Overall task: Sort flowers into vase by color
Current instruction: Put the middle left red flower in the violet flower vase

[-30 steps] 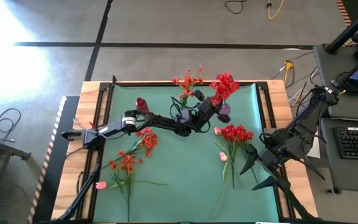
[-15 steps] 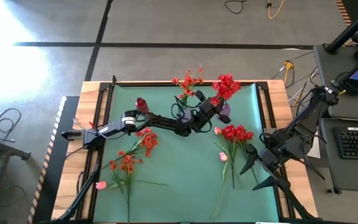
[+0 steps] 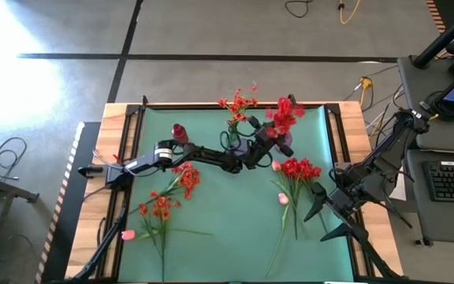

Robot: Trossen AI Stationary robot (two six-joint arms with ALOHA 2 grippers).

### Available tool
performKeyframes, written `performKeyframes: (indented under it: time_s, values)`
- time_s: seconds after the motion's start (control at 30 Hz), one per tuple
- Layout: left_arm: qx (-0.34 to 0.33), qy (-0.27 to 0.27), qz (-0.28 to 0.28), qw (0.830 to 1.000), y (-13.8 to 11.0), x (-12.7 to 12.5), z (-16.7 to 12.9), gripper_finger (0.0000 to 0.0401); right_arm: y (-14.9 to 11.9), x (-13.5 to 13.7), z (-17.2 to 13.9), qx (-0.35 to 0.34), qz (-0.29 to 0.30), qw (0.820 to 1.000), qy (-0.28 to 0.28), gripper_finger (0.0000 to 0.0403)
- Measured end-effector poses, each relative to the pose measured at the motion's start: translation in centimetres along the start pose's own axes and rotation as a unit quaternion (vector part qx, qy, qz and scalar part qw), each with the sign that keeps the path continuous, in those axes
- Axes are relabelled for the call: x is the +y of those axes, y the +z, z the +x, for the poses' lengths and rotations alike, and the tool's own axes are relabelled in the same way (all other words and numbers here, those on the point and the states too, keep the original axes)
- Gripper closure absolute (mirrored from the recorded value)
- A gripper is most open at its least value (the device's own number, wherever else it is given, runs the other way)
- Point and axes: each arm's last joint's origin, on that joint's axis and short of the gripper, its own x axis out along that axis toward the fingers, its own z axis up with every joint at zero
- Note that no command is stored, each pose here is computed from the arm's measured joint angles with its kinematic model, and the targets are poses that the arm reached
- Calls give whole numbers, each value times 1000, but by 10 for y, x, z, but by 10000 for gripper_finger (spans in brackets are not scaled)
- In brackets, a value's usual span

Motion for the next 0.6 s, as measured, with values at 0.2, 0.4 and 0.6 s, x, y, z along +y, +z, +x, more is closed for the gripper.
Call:
performKeyframes:
  time_s: [0.2,0.4,0.6]
  values:
    - [15,21,4,1000,0,-5,-3,230,0,0,0,0,0,1000,0,101]
    - [28,36,14,999,8,-11,-7,170,0,0,0,0,0,1000,0,101]
    - [91,18,39,995,10,-17,-5,140,0,0,0,0,0,1000,0,101]
